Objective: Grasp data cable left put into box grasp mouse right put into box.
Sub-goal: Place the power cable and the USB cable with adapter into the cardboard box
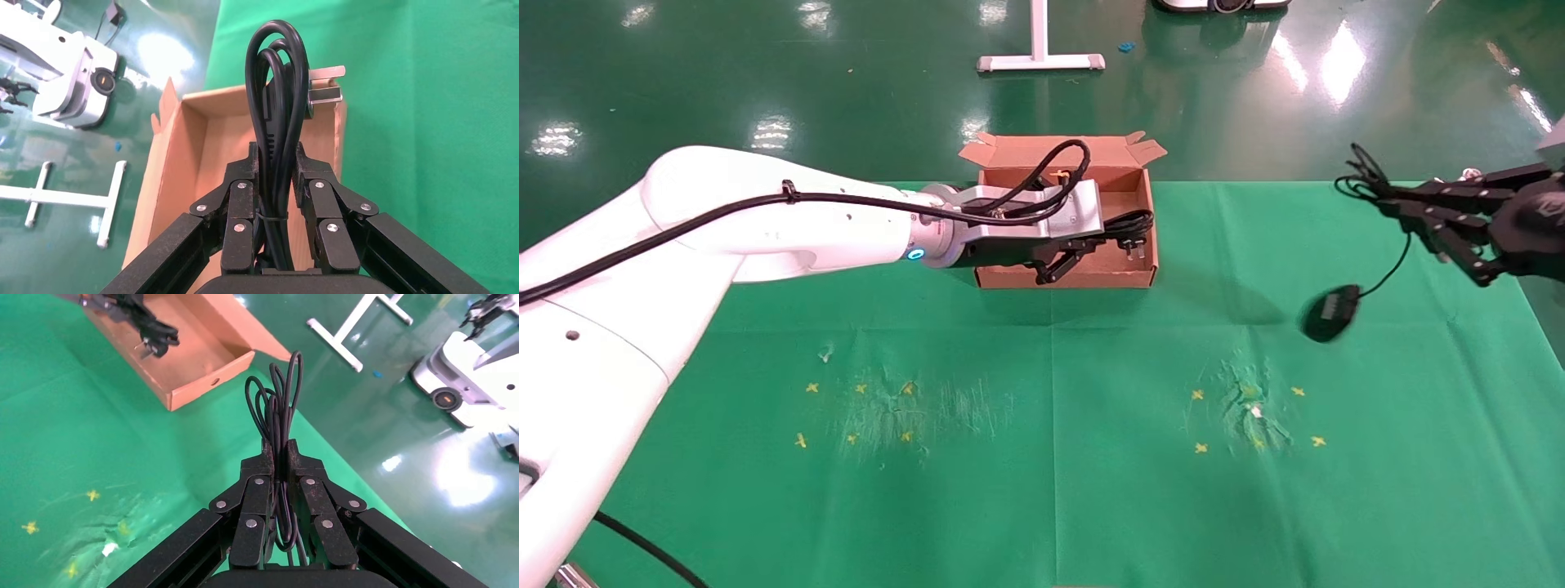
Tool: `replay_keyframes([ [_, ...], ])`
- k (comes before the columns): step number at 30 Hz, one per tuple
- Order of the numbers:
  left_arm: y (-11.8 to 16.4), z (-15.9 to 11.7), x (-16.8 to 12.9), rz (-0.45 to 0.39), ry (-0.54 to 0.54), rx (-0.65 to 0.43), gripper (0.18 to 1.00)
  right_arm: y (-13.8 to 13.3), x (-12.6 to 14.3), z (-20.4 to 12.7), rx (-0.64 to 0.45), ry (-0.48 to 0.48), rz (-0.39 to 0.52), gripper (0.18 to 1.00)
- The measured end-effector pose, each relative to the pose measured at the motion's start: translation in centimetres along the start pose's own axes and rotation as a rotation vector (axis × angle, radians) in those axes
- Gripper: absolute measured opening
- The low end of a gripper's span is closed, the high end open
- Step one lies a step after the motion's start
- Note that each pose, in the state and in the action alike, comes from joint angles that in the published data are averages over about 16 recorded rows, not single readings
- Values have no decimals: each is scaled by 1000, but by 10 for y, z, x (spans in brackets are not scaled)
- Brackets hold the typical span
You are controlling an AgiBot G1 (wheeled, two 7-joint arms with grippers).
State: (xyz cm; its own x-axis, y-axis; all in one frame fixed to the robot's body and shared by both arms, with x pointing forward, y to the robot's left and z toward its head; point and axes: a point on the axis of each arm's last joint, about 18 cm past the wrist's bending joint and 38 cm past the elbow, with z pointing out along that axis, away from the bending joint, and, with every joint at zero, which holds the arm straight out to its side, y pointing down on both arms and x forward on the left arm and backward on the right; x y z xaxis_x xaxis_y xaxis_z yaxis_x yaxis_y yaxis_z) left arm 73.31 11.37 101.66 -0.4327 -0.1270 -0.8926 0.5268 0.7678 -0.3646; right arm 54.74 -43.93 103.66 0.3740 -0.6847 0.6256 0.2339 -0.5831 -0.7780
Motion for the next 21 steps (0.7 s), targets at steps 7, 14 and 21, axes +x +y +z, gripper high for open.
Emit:
replay_keyframes([
  [7, 0, 4, 2, 12, 2, 4, 302, -17, 7, -10, 64, 22, 9, 215],
  [14, 7, 2, -1, -7, -3, -8, 351, -35, 12, -9, 136, 26, 11, 215],
  [21, 30, -16, -16, -64, -35, -34, 443, -50, 12, 1, 190, 8, -3, 215],
])
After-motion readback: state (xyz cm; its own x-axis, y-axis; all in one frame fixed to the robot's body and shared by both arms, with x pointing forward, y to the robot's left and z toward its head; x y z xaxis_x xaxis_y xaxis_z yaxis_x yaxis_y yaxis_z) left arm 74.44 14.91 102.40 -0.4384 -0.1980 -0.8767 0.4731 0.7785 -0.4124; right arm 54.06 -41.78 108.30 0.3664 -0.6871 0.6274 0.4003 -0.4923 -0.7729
